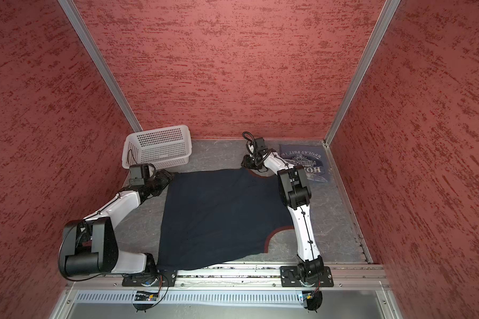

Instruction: Fold and stack the tank tops

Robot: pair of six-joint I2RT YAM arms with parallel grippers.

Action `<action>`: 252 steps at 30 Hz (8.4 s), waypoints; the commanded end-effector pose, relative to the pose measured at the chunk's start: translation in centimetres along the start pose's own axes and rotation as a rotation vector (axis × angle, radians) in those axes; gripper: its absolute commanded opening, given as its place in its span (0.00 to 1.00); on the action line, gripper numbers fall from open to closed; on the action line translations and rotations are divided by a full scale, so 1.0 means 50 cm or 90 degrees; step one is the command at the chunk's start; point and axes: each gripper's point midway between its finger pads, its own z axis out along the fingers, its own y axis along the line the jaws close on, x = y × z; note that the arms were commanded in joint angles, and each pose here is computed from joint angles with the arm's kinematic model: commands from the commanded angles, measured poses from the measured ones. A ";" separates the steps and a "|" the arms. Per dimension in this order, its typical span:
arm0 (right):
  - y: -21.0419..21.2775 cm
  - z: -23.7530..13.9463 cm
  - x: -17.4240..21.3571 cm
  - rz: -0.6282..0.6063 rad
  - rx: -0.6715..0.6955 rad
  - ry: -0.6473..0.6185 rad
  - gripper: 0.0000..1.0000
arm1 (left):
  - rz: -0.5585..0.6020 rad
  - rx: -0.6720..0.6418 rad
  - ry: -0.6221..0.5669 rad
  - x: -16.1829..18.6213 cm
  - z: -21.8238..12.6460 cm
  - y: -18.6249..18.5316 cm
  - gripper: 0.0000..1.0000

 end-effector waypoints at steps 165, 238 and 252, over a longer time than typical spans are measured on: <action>-0.251 -0.254 0.107 0.359 0.216 -0.141 0.60 | 0.143 -0.198 0.121 0.268 0.057 0.106 0.54; -0.360 -0.183 0.034 0.318 0.348 -0.107 0.10 | 0.110 -0.207 0.064 0.227 0.021 0.127 0.54; -0.251 -0.298 -0.013 0.282 0.203 -0.258 0.00 | 0.092 -0.207 0.055 0.223 0.010 0.138 0.54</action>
